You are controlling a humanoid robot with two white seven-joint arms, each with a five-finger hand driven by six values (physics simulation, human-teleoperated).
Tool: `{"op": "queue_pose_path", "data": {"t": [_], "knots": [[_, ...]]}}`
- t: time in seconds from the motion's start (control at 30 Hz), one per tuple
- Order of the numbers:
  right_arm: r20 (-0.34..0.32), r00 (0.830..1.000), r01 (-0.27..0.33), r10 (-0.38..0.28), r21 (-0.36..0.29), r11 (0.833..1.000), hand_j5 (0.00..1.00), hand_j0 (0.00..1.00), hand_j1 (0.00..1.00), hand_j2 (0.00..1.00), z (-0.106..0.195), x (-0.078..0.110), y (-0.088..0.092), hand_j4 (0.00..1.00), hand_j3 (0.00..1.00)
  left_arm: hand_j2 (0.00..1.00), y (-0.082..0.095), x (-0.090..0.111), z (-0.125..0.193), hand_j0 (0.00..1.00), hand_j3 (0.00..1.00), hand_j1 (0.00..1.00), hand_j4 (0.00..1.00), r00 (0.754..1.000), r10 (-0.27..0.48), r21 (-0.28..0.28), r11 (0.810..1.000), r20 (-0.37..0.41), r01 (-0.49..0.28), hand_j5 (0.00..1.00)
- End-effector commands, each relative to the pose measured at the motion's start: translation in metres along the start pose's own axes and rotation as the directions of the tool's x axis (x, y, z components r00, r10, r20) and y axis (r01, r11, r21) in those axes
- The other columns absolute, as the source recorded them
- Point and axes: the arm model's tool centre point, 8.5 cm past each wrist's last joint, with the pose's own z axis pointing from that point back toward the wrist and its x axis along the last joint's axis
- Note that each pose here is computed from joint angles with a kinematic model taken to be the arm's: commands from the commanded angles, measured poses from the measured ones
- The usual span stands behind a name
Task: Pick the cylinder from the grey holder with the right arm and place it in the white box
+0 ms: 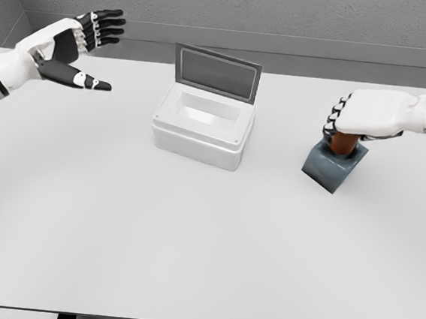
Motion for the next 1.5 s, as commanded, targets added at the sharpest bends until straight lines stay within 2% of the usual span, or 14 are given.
{"op": "queue_pose_path", "data": {"t": [0.0, 0.07, 0.27, 0.43, 0.53, 0.7, 0.97, 1.13, 1.27, 1.47], "knots": [[-0.003, 1.000, 0.004, -0.004, -0.002, 1.000, 0.56, 0.56, 0.56, 0.56, 0.002, -0.001, 0.000, 0.56, 0.56, 1.00, 0.002, -0.011, -0.001, 1.00, 1.00, 1.00, 1.00, 0.999, 0.033, 0.020, 0.999, -0.013, -0.032, 1.00], [-0.006, 1.000, -0.008, 0.008, -0.006, 1.000, 0.56, 0.56, 0.56, 0.56, 0.005, 0.000, -0.004, 0.56, 0.56, 1.00, 0.001, -0.020, -0.006, 1.00, 1.00, 1.00, 1.00, 0.998, 0.061, 0.031, 0.998, -0.016, -0.061, 1.00], [-0.013, 1.000, -0.019, 0.018, -0.008, 1.000, 0.55, 0.55, 0.55, 0.55, 0.009, -0.001, -0.007, 0.55, 0.55, 1.00, 0.010, -0.019, -0.008, 1.00, 1.00, 1.00, 1.00, 0.998, 0.065, 0.052, 0.997, -0.017, -0.064, 1.00], [-0.019, 1.000, -0.024, 0.024, -0.015, 1.000, 0.53, 0.53, 0.53, 0.53, 0.011, -0.003, -0.010, 0.53, 0.53, 1.00, 0.009, -0.016, -0.012, 1.00, 1.00, 1.00, 1.00, 0.998, 0.062, 0.046, 0.997, -0.012, -0.061, 1.00], [-0.004, 0.998, -0.063, 0.062, -0.039, 0.997, 0.53, 0.53, 0.53, 0.53, 0.012, 0.005, -0.024, 0.53, 0.53, 1.00, 0.011, -0.016, -0.012, 1.00, 1.00, 1.00, 1.00, 0.998, 0.060, 0.049, 0.997, -0.014, -0.059, 1.00], [-0.003, 0.997, -0.079, 0.079, -0.058, 0.995, 0.53, 0.53, 0.53, 0.53, 0.010, 0.005, -0.034, 0.53, 0.53, 1.00, 0.008, -0.017, -0.016, 1.00, 1.00, 1.00, 1.00, 0.998, 0.067, 0.045, 0.997, -0.008, -0.066, 1.00], [0.027, 0.992, -0.121, 0.125, -0.110, 0.986, 0.51, 0.51, 0.51, 0.51, -0.008, 0.013, -0.062, 0.51, 0.51, 1.00, 0.004, -0.018, -0.024, 1.00, 1.00, 1.00, 1.00, 0.997, 0.077, 0.040, 0.996, -0.001, -0.076, 1.00], [0.046, 0.988, -0.139, 0.147, -0.136, 0.981, 0.50, 0.50, 0.50, 0.50, -0.020, 0.019, -0.075, 0.50, 0.50, 1.00, 0.002, -0.018, -0.026, 1.00, 1.00, 1.00, 1.00, 0.997, 0.080, 0.037, 0.996, 0.005, -0.081, 1.00], [0.046, 0.989, -0.132, 0.140, -0.148, 0.980, 0.50, 0.50, 0.50, 0.50, -0.029, 0.015, -0.084, 0.50, 0.50, 1.00, 0.002, -0.018, -0.026, 1.00, 1.00, 1.00, 1.00, 0.997, 0.080, 0.037, 0.996, 0.003, -0.080, 1.00], [0.074, 0.984, -0.148, 0.163, -0.175, 0.973, 0.50, 0.50, 0.50, 0.50, -0.043, 0.025, -0.098, 0.50, 0.50, 1.00, 0.002, -0.020, -0.033, 1.00, 1.00, 1.00, 1.00, 0.997, 0.083, 0.041, 0.996, 0.002, -0.082, 1.00]]}}
